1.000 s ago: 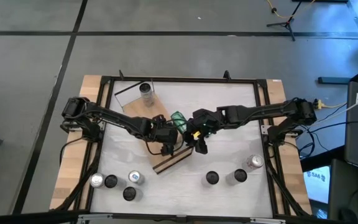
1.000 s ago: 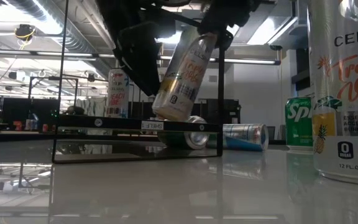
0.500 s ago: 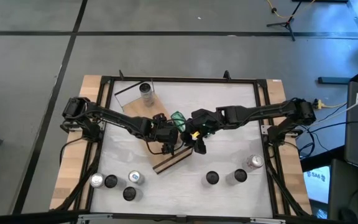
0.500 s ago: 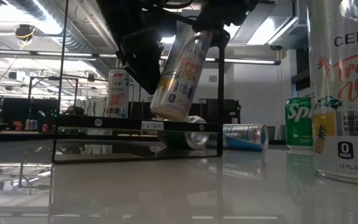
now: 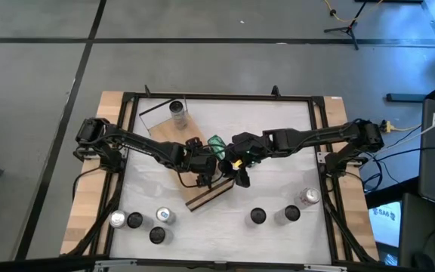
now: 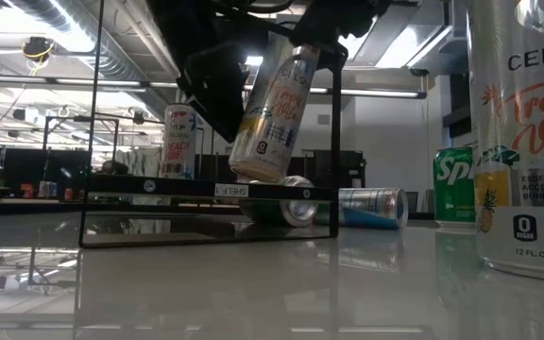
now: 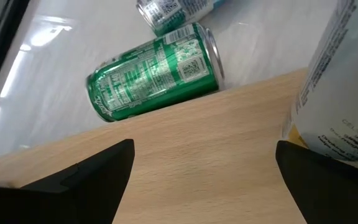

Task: Place canned beverage on shelf
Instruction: Put the white yellow soda can on the shelf

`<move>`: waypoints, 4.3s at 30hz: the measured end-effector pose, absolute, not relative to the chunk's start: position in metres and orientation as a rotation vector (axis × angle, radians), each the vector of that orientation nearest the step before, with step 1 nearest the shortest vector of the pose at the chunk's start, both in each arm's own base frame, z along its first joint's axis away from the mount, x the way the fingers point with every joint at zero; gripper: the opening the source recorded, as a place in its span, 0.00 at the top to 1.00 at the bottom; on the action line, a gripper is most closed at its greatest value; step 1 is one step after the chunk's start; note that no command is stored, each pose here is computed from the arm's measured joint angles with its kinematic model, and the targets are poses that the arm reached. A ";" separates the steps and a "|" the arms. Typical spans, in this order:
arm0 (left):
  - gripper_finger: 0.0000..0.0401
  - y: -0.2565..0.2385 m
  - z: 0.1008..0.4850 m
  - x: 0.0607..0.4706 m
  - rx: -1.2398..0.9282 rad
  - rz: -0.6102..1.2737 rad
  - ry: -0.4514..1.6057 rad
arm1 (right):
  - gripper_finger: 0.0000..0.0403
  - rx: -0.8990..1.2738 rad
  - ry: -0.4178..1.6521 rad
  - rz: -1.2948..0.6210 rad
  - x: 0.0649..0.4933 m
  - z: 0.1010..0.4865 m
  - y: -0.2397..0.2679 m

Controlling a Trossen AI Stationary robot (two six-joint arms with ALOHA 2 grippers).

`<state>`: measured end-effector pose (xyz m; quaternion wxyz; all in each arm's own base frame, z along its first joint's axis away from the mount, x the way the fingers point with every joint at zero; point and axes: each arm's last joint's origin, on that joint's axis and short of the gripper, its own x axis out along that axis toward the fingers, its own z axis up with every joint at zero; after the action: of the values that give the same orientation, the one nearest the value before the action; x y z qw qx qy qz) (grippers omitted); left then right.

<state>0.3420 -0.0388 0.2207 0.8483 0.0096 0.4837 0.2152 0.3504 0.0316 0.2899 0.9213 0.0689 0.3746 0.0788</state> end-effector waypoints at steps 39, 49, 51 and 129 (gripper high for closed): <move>0.04 -0.037 0.271 0.305 0.000 0.413 0.981 | 0.11 -0.173 0.717 0.289 0.350 0.331 0.032; 0.04 -0.041 0.306 0.278 -0.048 0.391 0.872 | 0.11 -0.411 0.649 0.438 0.349 0.339 0.033; 0.04 -0.041 0.310 0.275 -0.070 0.397 0.851 | 0.11 -0.415 0.648 0.439 0.349 0.339 0.033; 0.04 -0.042 0.314 0.275 -0.130 0.401 0.808 | 0.11 -0.176 0.741 0.461 0.382 0.297 0.024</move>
<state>0.2755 -0.0421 0.3139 0.8979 -0.0629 0.3904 0.1937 0.3816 0.0237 0.2972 0.9025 -0.0852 0.3585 0.2229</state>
